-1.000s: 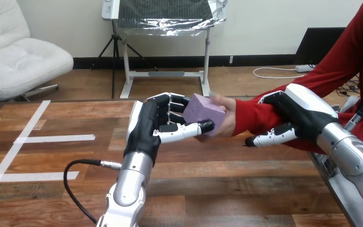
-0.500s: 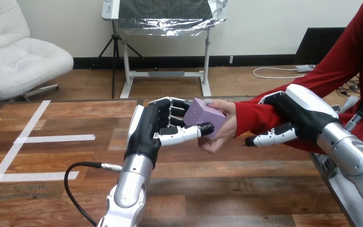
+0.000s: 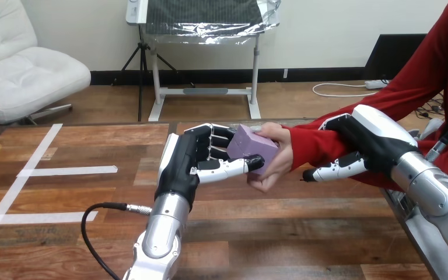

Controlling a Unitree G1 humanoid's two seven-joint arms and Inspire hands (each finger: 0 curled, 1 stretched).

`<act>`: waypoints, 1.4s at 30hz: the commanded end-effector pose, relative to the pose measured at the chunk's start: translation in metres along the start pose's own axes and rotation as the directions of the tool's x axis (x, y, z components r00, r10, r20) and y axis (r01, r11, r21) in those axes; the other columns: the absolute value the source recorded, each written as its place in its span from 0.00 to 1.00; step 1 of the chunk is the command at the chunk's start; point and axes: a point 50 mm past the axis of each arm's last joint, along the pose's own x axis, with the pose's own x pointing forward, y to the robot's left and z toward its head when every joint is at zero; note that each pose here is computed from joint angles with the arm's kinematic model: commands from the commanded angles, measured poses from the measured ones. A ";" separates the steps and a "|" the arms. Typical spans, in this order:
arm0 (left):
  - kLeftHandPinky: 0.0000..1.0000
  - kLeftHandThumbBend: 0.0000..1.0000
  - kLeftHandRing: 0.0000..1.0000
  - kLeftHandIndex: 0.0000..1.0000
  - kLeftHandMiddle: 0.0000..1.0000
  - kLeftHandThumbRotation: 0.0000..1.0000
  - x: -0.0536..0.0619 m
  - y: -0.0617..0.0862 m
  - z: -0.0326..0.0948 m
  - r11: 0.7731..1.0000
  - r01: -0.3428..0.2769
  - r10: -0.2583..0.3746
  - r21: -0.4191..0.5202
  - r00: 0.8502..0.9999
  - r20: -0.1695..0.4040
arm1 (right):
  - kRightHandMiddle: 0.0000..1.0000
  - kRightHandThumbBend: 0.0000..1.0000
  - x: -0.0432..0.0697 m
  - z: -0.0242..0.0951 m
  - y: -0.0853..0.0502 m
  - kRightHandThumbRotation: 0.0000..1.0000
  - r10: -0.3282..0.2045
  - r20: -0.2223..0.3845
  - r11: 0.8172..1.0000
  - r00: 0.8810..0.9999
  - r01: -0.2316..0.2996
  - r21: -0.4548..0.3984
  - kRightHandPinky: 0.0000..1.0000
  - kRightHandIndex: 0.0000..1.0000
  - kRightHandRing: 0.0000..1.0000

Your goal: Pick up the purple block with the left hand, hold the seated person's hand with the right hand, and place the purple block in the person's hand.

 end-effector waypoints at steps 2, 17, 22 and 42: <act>0.41 0.59 0.46 0.48 0.48 0.00 0.017 -0.003 0.025 1.000 0.000 -0.001 0.009 0.996 0.089 | 0.57 0.83 0.009 0.026 -0.012 0.29 -0.053 0.107 0.999 0.993 0.052 0.012 0.47 0.58 0.52; 0.41 0.59 0.47 0.49 0.49 0.00 0.022 -0.001 0.021 1.000 -0.020 0.020 -0.001 0.998 0.068 | 0.57 0.82 0.008 0.026 -0.011 0.29 -0.052 0.112 0.999 0.992 0.051 0.012 0.47 0.58 0.52; 0.41 0.59 0.47 0.49 0.49 0.00 0.024 -0.001 0.020 1.000 -0.019 0.018 0.017 0.997 0.071 | 0.57 0.82 0.008 0.026 -0.010 0.30 -0.050 0.111 0.999 0.993 0.049 0.009 0.47 0.58 0.52; 0.56 0.63 0.70 0.74 0.72 0.25 0.023 0.001 0.018 0.996 0.092 -0.092 -0.013 0.995 0.036 | 0.59 0.84 0.007 0.025 -0.009 0.33 -0.025 0.099 1.000 0.995 0.025 0.005 0.48 0.59 0.54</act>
